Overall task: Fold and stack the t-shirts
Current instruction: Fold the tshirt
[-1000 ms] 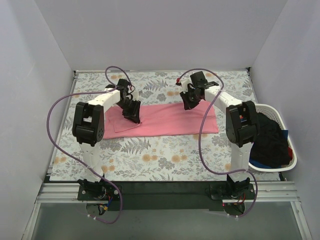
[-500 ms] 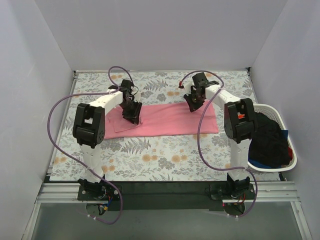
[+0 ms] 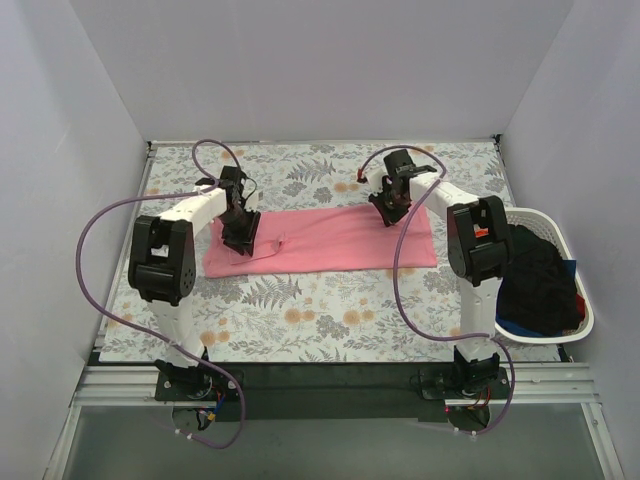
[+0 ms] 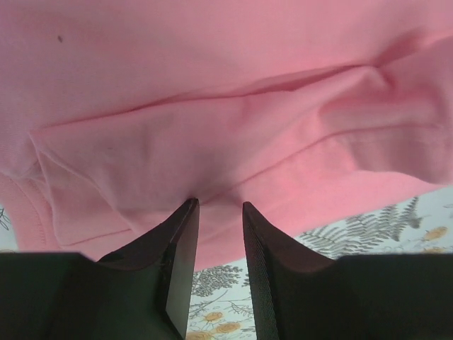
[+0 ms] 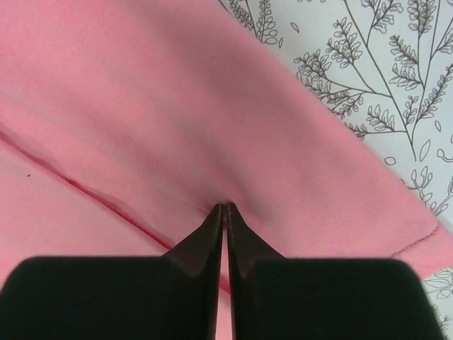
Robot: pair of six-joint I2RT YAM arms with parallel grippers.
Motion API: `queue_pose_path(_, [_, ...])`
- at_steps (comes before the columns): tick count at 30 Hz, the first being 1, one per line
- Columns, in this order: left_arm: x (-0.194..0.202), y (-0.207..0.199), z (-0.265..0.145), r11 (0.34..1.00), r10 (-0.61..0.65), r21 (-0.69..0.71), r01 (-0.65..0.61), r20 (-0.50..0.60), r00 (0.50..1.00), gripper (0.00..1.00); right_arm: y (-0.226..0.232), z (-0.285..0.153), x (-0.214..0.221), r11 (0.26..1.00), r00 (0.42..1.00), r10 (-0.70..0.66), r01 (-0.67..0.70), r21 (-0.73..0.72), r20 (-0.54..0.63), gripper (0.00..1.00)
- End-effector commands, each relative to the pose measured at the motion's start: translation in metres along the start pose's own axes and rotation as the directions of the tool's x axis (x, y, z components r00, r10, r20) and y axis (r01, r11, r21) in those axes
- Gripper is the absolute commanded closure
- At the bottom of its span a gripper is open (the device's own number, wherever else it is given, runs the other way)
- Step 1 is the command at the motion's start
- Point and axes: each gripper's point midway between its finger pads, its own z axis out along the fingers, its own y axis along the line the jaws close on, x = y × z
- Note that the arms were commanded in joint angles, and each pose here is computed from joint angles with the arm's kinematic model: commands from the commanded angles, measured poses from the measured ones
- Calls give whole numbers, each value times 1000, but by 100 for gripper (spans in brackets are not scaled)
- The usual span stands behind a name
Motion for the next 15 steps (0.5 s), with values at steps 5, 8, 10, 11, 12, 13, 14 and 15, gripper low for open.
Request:
queue_pose_path(5, [-11,39,27,996,-46,-74,44,-21,999,72,46,-8,78,991,983,8,-32,-129,-184,92])
queue_pose_path(8, [-47,52,50,997,-27,-76,26,-6,1000,73,86,-24,99,975,981,-9,-35,-219,-196,93])
queue_pose_path(10, [-74,48,58,999,-5,-37,6,21,1000,73,131,-30,122,947,972,-58,-18,-320,-228,93])
queue_pose_path(11, [-89,43,60,1000,4,-17,-4,34,999,73,153,-41,118,925,979,-79,2,-380,-188,93])
queue_pose_path(12, [-127,39,62,1000,21,11,-22,93,995,73,181,-47,120,898,974,-140,50,-438,-176,93])
queue_pose_path(13, [-138,30,58,998,30,46,-35,104,994,73,201,-57,127,866,971,-160,52,-498,-178,91])
queue_pose_path(14, [-178,20,38,997,58,42,-68,208,976,73,228,-74,116,808,979,-174,83,-583,-102,90])
queue_pose_path(15, [-189,15,33,996,63,54,-78,234,970,72,238,-82,111,785,984,-165,86,-614,-73,88])
